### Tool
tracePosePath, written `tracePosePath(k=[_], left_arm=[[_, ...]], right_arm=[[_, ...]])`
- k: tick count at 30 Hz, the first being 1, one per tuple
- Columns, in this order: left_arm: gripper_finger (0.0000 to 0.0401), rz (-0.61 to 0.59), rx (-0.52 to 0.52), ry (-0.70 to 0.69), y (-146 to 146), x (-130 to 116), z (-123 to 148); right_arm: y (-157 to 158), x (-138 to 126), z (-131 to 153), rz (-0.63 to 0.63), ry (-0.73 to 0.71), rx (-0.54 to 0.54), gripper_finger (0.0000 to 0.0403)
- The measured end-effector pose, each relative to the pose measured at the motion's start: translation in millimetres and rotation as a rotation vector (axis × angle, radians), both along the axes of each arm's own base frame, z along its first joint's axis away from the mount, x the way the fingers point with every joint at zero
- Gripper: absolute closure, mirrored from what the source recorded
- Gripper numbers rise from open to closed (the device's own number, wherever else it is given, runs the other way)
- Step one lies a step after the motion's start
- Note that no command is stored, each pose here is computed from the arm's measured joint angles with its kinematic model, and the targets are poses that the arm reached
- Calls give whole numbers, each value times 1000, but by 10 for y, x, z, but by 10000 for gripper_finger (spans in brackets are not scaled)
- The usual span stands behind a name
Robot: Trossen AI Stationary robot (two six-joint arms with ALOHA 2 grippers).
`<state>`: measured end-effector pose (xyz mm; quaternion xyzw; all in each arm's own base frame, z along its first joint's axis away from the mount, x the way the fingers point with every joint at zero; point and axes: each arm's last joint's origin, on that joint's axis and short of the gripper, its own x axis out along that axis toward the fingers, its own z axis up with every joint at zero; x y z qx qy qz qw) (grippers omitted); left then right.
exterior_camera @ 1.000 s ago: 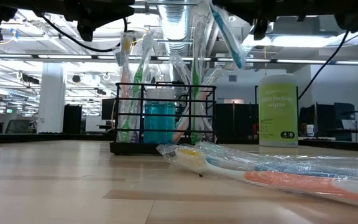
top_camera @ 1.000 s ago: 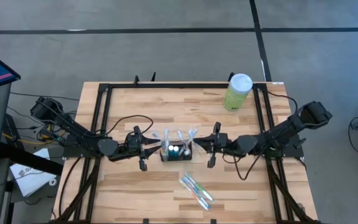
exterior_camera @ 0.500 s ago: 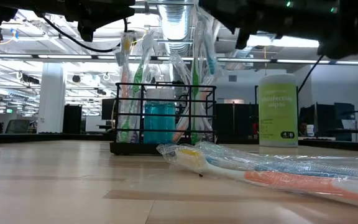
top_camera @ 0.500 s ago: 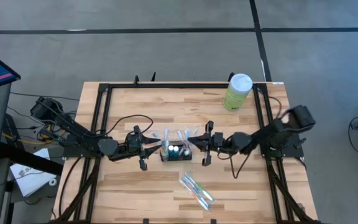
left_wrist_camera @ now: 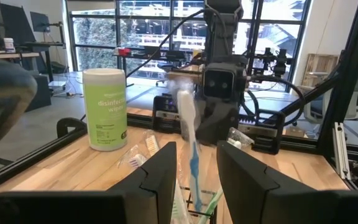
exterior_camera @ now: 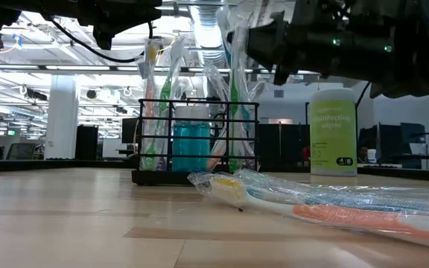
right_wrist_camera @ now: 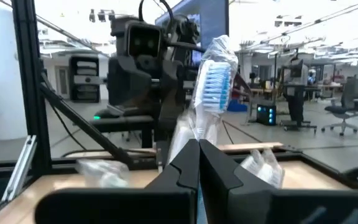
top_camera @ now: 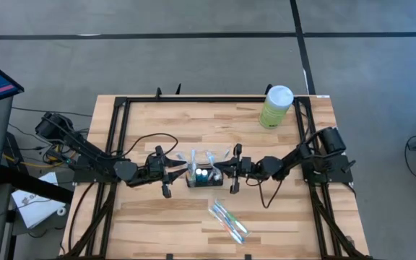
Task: Pick & Place toothbrushing station
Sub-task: Put the blue toothbrush into the mesh
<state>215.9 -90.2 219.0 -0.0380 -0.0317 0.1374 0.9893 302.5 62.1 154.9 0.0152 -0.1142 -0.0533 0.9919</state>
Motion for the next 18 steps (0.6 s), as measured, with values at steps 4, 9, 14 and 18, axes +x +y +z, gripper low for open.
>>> tracePosePath(k=[4, 9, 14, 18], left_arm=[[293, 0, 0, 0, 0, 0, 0], [293, 0, 0, 0, 0, 0, 1], [293, 0, 0, 0, 0, 0, 1], [293, 0, 0, 0, 0, 0, 0]], right_arm=[[20, -4, 9, 1, -2, -22, 403], [28, -6, 10, 3, -2, -28, 403], [50, -9, 11, 23, -2, -51, 403], [50, -15, 5, 30, 0, -49, 403]])
